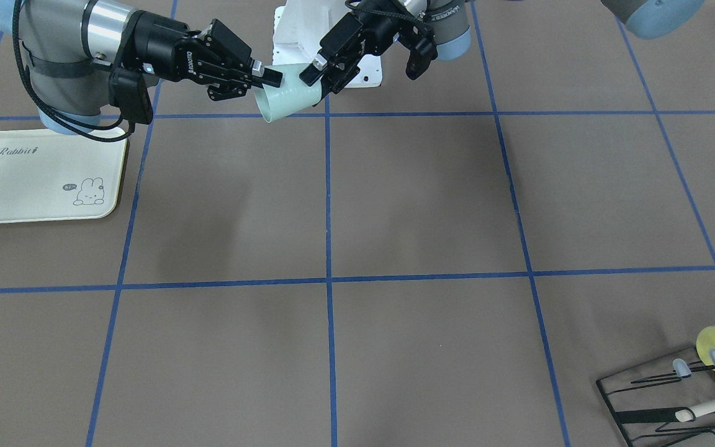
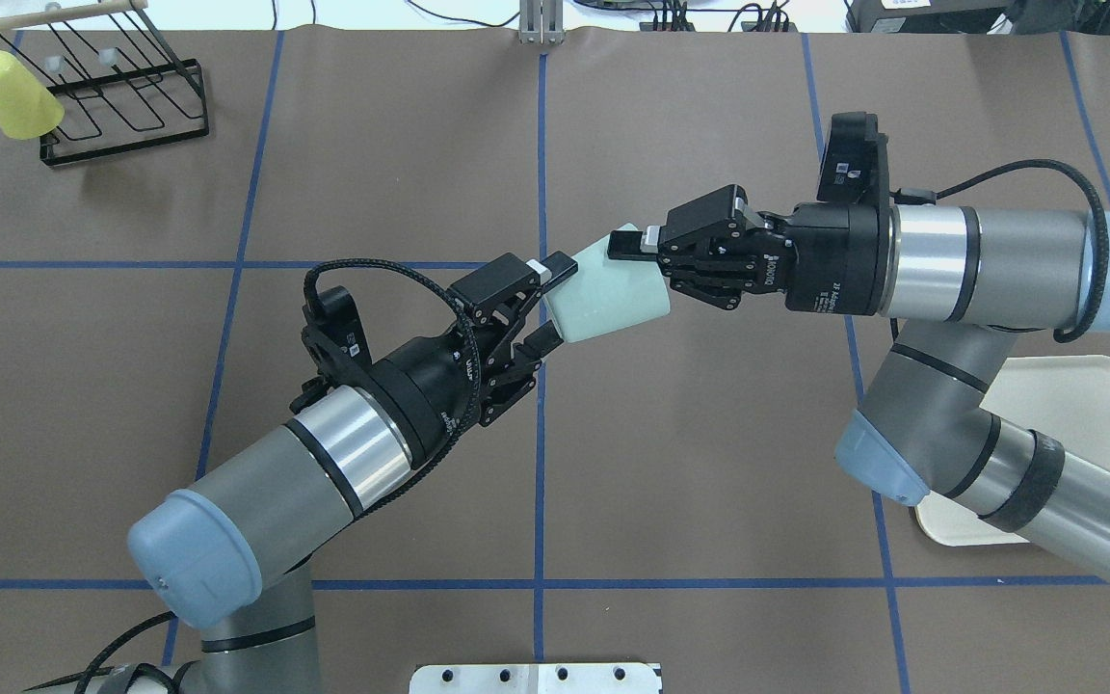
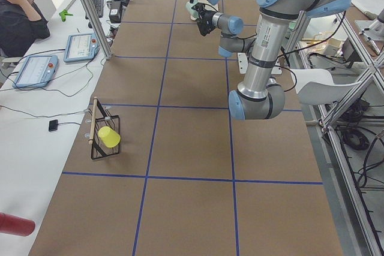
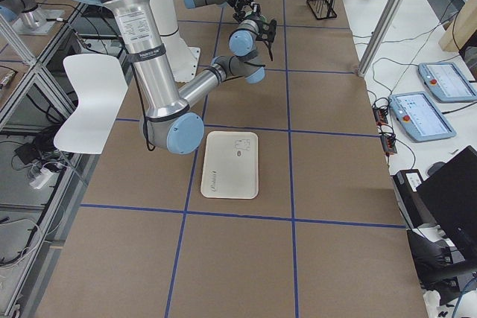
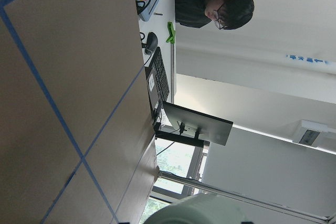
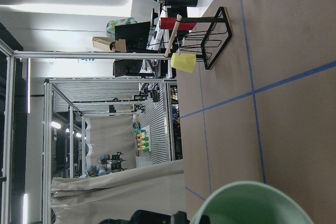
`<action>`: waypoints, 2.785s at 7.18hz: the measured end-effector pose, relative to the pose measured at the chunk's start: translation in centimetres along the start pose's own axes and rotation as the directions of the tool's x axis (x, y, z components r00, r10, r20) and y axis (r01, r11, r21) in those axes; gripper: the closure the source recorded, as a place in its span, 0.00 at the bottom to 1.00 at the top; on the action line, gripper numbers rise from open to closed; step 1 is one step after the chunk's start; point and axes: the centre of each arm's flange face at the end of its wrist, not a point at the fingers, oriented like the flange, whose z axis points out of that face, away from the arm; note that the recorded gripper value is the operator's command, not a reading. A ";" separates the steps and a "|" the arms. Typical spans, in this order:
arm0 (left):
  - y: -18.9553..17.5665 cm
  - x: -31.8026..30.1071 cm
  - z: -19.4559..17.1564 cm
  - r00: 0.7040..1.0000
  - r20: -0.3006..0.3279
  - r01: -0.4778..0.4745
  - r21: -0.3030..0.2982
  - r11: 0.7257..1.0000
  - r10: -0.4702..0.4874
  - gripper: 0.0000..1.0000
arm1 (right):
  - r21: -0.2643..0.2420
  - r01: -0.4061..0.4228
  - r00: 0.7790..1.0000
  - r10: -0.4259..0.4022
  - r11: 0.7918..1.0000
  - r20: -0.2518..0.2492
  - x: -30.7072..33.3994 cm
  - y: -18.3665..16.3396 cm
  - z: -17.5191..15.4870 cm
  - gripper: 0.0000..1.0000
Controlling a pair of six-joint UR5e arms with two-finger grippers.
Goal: Left arm grabs green cup and hands to right arm on tray
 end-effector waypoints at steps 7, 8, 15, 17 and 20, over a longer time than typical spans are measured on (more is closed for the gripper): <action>-0.4 0.6 -0.2 0.998 -0.009 -0.066 -0.004 0.998 0.066 0.00 | 0.101 0.125 0.989 -0.115 0.987 -0.098 0.8 -4.8 -4.9 1.00; -0.4 0.6 -0.2 0.991 -0.007 -0.130 -0.003 0.991 0.130 0.00 | 0.112 0.181 0.969 -0.158 0.977 -0.189 -0.2 -7.7 -7.5 1.00; -2.4 2.9 1.3 0.639 0.230 -0.756 0.009 0.655 0.734 0.01 | -0.079 0.552 0.588 -0.454 0.830 -0.669 1.3 -17.8 -19.9 1.00; -4.5 4.9 1.5 0.523 0.311 -0.836 0.003 0.549 0.794 0.01 | -0.172 0.573 0.459 -0.488 0.801 -0.743 3.7 -18.5 -21.4 1.00; -7.9 5.9 1.7 0.426 0.389 -0.887 -0.001 0.463 0.817 0.01 | -0.287 0.519 0.305 -0.488 0.805 -0.818 6.3 -14.1 -23.3 1.00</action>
